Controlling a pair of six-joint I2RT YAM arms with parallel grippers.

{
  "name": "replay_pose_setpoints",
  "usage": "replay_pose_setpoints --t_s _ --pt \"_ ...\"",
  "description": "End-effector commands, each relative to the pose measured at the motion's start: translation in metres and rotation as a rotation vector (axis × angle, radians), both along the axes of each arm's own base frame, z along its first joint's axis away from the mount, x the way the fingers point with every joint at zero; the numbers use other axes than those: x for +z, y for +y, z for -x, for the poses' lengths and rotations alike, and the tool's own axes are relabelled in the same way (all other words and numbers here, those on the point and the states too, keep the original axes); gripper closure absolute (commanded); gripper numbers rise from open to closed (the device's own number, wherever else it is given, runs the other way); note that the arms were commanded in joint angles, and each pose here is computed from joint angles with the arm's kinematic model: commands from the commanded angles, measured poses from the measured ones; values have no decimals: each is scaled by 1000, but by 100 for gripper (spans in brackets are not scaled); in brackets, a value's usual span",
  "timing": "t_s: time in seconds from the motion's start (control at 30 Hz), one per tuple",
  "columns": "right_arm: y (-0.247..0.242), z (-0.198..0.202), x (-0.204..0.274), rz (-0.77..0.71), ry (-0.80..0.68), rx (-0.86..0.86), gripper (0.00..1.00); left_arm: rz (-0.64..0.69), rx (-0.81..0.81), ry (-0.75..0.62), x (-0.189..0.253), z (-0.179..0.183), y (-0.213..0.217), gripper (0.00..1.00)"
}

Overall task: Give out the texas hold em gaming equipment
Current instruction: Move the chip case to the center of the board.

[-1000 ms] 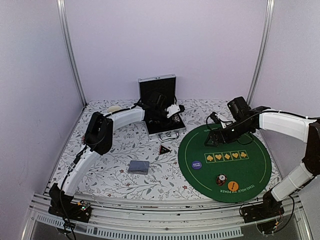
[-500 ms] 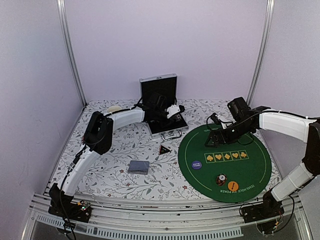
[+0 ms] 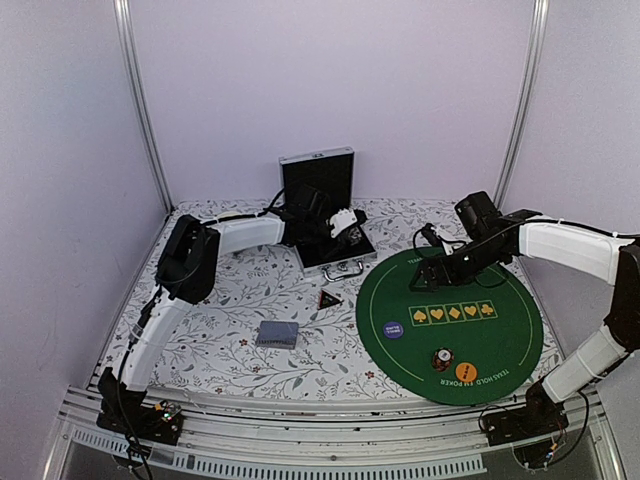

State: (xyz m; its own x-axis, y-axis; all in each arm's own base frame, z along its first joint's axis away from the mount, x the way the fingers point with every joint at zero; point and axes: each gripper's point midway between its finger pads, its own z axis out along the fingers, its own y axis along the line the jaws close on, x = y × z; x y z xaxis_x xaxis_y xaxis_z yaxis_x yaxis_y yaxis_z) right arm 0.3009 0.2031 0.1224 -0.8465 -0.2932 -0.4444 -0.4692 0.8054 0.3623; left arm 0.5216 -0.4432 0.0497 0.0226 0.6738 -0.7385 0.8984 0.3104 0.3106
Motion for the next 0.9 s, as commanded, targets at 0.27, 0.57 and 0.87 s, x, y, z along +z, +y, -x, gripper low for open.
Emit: replay_pose_setpoints --t_s 0.27,0.57,0.87 --pt "43 -95 41 -236 -148 -89 1 122 69 51 28 -10 1 100" --pt "91 -201 18 -349 -144 -148 18 260 103 98 62 -9 16 100" --pt "110 -235 -61 -346 -21 -169 41 322 147 105 87 -9 50 100"
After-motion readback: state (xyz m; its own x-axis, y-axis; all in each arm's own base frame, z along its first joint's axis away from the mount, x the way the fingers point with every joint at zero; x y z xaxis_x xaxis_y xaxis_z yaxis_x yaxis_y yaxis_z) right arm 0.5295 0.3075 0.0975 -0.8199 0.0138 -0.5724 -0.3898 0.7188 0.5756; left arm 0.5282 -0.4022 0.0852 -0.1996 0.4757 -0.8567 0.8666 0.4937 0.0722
